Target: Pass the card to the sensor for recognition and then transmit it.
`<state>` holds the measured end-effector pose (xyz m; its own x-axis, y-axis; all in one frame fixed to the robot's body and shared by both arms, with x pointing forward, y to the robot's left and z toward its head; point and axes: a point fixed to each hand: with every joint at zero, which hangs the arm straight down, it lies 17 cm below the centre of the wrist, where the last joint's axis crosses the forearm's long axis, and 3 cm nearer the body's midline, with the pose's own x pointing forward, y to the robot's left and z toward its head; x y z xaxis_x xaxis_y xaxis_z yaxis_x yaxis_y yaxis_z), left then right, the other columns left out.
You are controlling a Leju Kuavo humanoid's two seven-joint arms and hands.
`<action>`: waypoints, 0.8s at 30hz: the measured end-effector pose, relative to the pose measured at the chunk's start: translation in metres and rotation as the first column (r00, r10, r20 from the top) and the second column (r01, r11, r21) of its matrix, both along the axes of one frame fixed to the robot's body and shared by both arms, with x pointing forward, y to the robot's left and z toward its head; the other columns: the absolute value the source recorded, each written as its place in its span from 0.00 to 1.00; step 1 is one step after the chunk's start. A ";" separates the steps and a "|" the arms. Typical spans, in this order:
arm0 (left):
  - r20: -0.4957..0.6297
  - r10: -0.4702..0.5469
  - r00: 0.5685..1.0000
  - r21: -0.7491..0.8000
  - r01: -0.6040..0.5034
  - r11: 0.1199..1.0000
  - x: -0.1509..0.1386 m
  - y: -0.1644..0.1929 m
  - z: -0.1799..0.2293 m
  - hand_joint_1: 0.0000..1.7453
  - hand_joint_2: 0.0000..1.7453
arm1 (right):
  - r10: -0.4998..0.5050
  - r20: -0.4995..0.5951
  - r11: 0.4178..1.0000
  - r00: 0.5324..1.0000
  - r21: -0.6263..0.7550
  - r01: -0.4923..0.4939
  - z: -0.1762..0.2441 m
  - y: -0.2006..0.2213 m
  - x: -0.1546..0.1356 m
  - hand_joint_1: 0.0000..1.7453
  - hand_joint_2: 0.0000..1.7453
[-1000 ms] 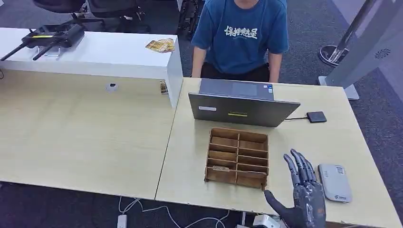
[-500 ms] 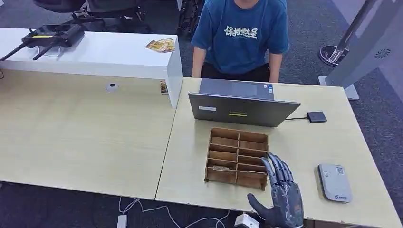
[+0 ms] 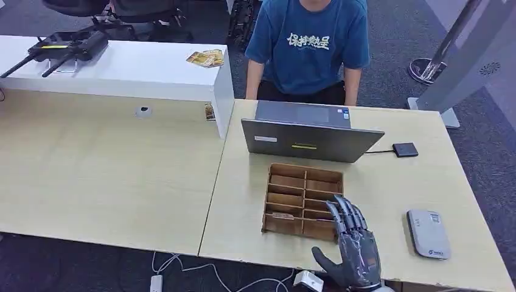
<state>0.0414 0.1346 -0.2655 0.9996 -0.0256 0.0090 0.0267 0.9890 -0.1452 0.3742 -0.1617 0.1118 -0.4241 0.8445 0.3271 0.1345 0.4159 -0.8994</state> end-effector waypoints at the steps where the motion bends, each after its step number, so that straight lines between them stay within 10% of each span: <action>1: 0.000 -0.002 1.000 0.000 0.002 1.000 0.000 0.000 0.000 0.00 0.00 | 0.003 0.004 1.000 1.000 0.001 -0.003 0.002 0.002 0.002 0.00 1.00; 24: -0.020 -0.030 0.999 0.001 0.030 1.000 -0.003 0.002 0.000 0.00 0.00 | -0.075 0.034 0.986 0.997 -0.147 0.080 -0.004 0.003 0.038 0.00 1.00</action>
<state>0.0389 0.1366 -0.2656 0.9984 -0.0553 -0.0106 0.0531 0.9880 -0.1448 0.4123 -0.1590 0.1073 -0.3627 0.9135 0.1843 0.1876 0.2653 -0.9457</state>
